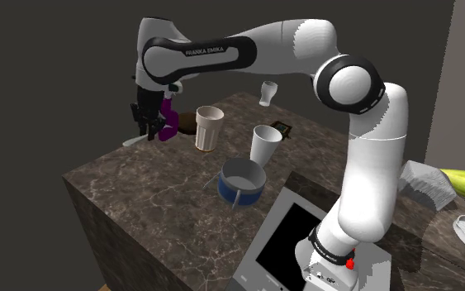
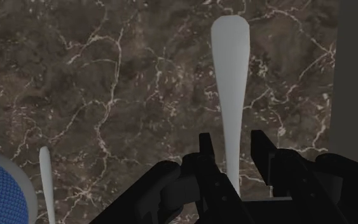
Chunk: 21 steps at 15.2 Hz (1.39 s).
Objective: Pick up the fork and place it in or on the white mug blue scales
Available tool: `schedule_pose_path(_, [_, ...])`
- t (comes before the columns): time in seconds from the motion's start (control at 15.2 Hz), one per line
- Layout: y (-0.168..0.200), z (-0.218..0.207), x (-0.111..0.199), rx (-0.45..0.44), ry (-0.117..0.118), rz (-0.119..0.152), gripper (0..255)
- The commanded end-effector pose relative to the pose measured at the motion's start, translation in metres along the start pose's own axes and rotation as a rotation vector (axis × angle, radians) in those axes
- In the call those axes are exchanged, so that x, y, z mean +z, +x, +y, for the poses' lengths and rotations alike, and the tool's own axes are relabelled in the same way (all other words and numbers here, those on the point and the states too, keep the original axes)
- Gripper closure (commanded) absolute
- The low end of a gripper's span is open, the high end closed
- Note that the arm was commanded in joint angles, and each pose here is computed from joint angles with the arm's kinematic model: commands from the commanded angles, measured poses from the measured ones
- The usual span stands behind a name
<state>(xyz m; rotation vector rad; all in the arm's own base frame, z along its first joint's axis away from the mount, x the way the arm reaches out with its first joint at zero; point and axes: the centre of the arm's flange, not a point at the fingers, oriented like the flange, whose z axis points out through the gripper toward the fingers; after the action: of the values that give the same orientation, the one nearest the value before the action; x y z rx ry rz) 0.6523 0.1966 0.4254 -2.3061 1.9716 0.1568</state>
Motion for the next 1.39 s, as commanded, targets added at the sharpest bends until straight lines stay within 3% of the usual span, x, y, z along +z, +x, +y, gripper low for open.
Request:
schedule_pose_path(0.0, [-0.001, 0.000, -0.011, 0.000, 0.000, 0.000, 255])
schedule_pose_path(0.59, [-0.008, 0.000, -0.055, 0.000, 0.000, 0.000, 255])
schedule_pose_path(1.32, [0.023, 0.141, -0.055, 0.000, 0.000, 0.000, 255])
